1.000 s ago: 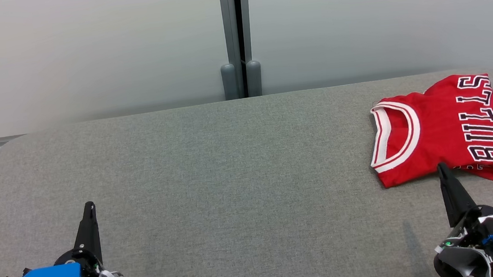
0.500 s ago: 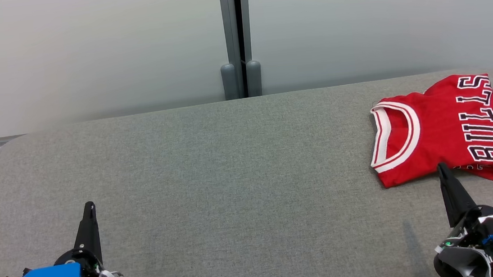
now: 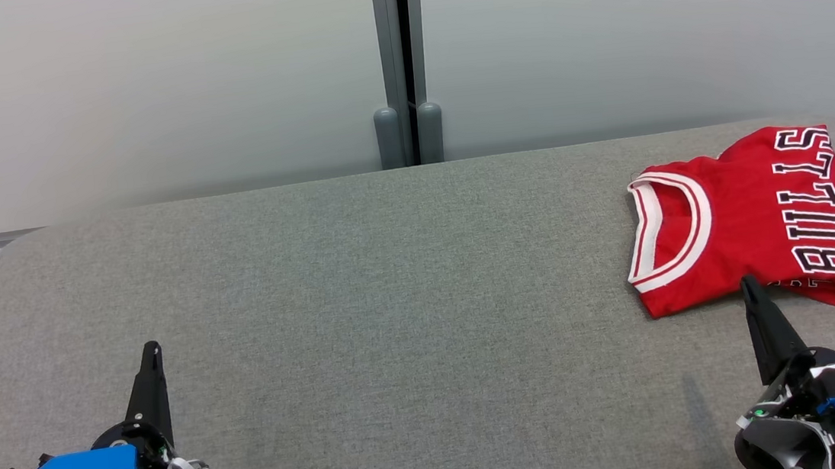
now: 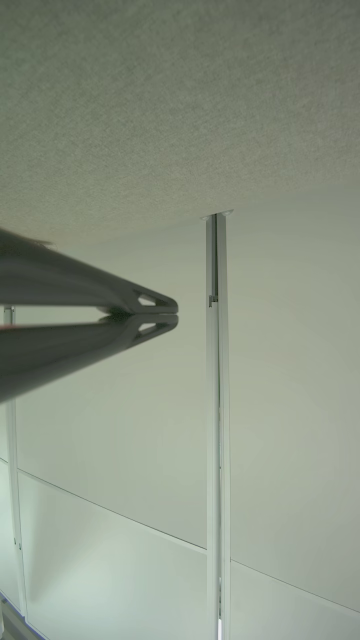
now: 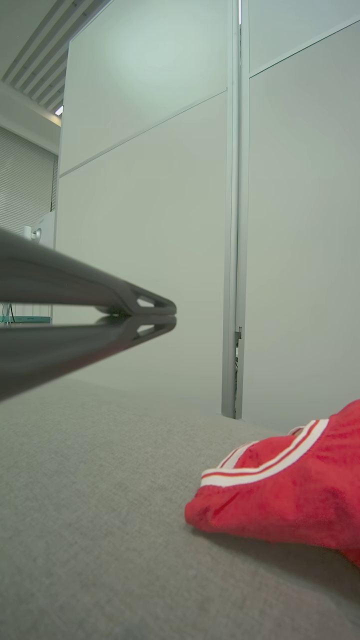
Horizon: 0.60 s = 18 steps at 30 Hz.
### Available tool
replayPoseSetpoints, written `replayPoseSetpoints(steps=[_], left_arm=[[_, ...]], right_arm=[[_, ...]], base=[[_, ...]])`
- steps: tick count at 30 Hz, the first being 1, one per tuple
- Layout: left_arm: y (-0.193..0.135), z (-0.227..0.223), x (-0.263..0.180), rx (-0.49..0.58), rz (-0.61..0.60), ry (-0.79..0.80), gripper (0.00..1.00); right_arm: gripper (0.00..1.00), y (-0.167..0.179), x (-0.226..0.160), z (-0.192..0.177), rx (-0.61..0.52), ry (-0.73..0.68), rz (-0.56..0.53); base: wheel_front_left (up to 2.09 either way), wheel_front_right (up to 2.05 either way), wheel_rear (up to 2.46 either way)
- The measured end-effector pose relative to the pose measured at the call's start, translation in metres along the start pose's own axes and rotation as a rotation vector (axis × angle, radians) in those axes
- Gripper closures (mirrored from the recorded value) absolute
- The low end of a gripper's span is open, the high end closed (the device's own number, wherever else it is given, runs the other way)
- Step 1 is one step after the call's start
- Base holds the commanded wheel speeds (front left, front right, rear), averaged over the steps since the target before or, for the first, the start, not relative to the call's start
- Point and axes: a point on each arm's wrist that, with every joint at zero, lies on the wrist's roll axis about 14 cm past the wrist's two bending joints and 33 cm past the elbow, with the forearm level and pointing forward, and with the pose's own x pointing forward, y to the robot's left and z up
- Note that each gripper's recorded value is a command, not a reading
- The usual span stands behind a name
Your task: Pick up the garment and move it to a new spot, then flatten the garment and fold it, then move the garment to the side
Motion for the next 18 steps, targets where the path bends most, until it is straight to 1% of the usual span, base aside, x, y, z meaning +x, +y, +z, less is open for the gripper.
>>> replayPoseSetpoints(steps=[18], left_arm=[[-0.0001, 0.0, 0.0, 0.0, 0.0, 0.0, 1.0]], right_arm=[[1.0, 0.0, 0.0, 0.0, 0.0, 0.0, 0.0]], base=[[0.0, 0.0, 0.0]])
